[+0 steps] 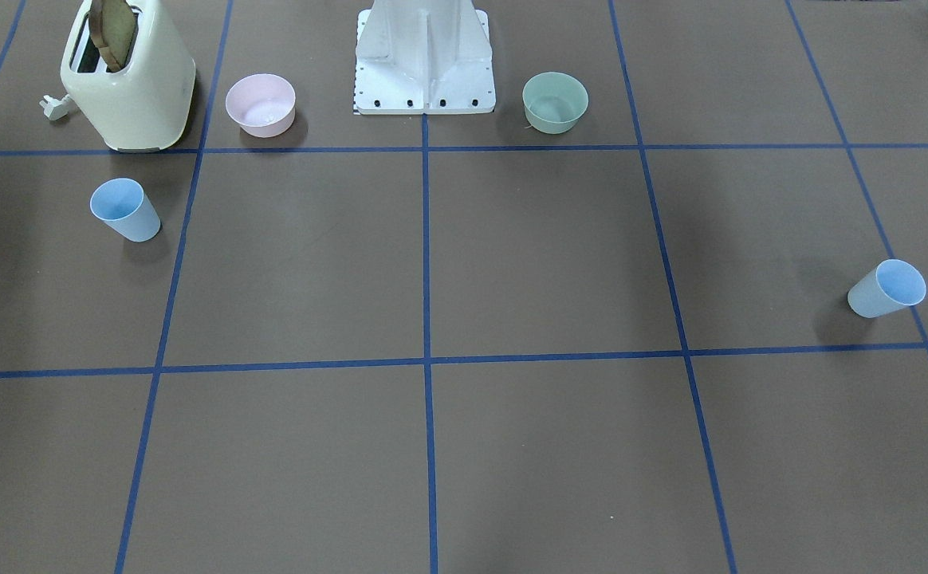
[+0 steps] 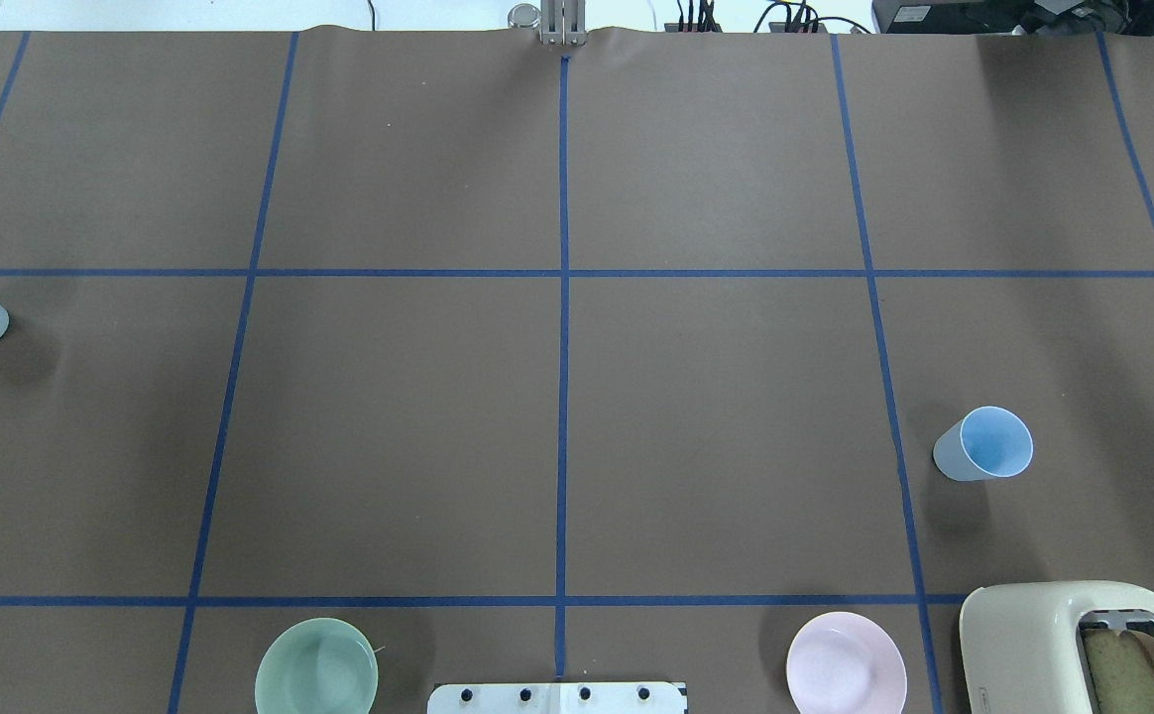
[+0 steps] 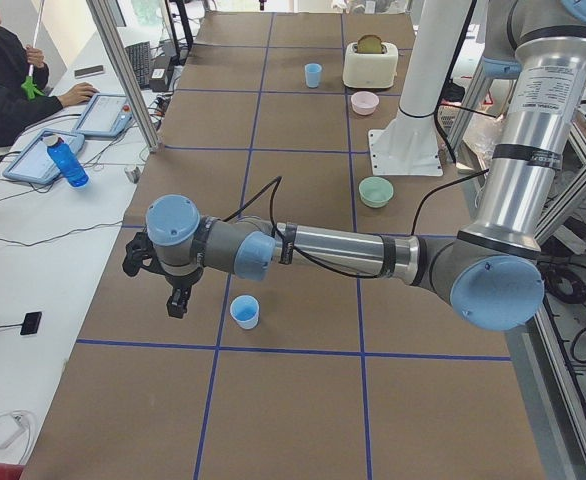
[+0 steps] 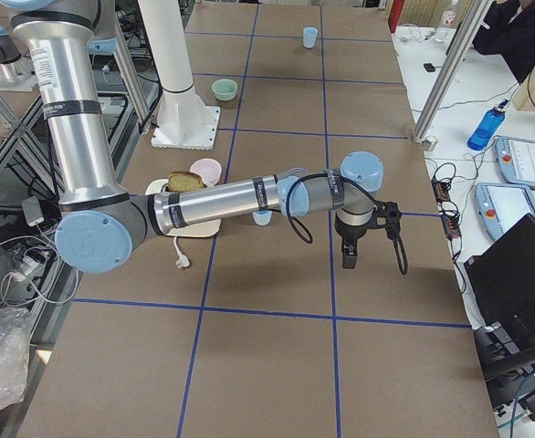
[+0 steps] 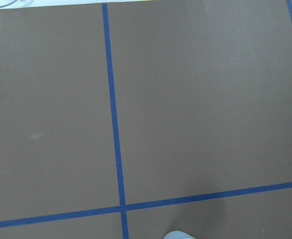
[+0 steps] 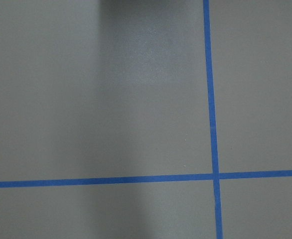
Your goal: Stack blue cups with both arms
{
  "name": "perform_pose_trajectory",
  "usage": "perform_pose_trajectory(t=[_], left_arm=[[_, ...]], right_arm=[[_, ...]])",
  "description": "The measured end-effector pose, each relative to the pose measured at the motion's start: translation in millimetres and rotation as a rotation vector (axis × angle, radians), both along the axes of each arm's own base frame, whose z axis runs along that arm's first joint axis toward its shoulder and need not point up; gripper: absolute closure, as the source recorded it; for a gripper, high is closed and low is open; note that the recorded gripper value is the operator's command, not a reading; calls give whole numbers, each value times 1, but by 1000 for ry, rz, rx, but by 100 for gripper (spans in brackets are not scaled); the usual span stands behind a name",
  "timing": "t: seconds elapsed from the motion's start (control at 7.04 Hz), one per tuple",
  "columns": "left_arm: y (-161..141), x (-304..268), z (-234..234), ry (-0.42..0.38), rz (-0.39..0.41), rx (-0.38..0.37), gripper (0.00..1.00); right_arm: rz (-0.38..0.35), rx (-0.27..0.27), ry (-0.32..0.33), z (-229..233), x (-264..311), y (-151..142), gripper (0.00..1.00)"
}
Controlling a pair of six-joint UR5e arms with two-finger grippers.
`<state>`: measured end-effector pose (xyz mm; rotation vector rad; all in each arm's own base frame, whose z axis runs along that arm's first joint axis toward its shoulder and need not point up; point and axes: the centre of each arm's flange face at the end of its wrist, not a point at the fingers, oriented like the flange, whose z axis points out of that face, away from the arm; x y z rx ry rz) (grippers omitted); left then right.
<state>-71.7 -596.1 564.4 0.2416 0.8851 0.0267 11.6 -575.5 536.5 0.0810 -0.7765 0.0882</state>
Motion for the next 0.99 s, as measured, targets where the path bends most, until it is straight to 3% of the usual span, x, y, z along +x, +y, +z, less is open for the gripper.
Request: perform_pose_trajectory(t=[0.99], left_arm=[[-2, 2, -5, -2, -2, 4, 2]], right_arm=[[-3, 40, -11, -27, -5, -9, 0]])
